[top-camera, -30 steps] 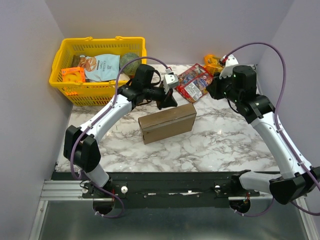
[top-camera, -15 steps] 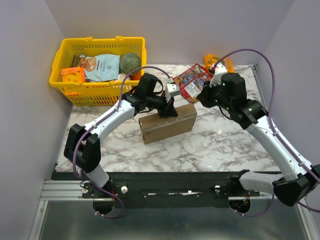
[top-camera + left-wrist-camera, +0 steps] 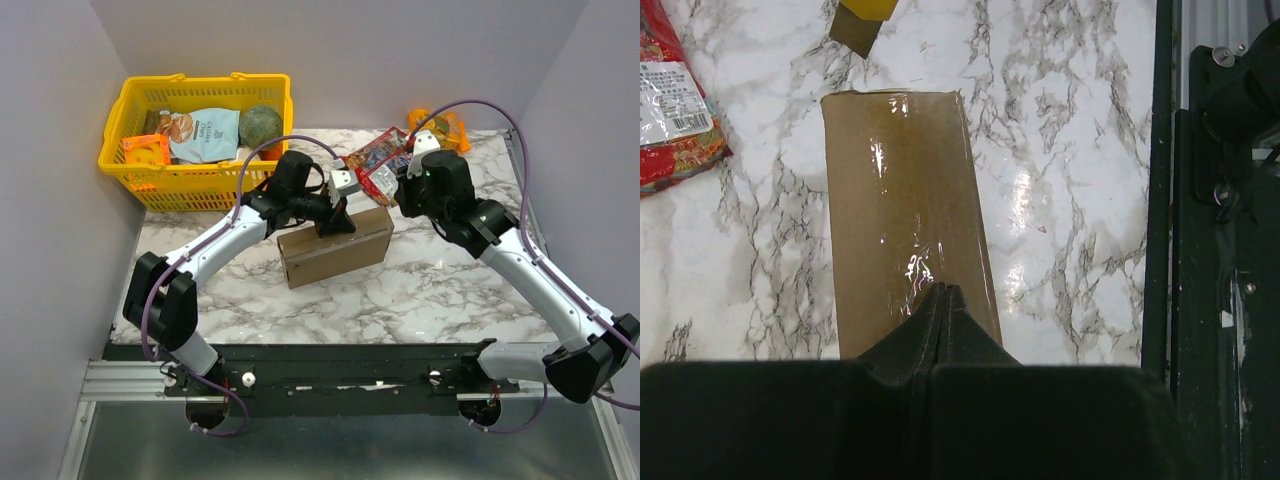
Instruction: Unpack the express box
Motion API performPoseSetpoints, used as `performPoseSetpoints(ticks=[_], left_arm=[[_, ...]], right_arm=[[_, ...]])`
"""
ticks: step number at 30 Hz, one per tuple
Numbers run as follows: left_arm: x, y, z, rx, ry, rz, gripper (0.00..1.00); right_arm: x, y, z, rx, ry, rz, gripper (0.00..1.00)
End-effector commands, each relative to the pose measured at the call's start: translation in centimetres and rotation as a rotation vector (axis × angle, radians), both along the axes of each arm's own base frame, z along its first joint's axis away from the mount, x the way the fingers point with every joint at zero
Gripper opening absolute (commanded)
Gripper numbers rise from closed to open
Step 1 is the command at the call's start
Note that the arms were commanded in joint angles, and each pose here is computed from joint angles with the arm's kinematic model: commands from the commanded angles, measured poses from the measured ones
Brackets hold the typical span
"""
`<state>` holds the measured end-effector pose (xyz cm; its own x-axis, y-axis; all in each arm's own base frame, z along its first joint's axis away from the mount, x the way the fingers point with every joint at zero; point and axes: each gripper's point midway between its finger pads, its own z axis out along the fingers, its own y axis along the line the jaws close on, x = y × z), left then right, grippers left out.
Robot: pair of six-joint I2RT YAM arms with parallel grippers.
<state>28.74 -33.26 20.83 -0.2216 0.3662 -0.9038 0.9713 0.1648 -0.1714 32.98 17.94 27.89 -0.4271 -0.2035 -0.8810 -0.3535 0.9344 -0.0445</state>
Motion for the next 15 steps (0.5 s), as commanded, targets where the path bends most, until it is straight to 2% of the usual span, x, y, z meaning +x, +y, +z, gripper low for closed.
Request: performPoseSetpoints(ticks=[1, 15], left_arm=[[-0.8, 0.9, -3.6, 0.094, 0.088, 0.035, 0.0], [-0.7, 0.9, -4.0, 0.097, 0.092, 0.039, 0.0]], right_arm=[[0.7, 0.0, 0.1, -0.01, -0.02, -0.024, 0.01], [1.0, 1.4, 0.7, 0.05, 0.002, 0.002, 0.0]])
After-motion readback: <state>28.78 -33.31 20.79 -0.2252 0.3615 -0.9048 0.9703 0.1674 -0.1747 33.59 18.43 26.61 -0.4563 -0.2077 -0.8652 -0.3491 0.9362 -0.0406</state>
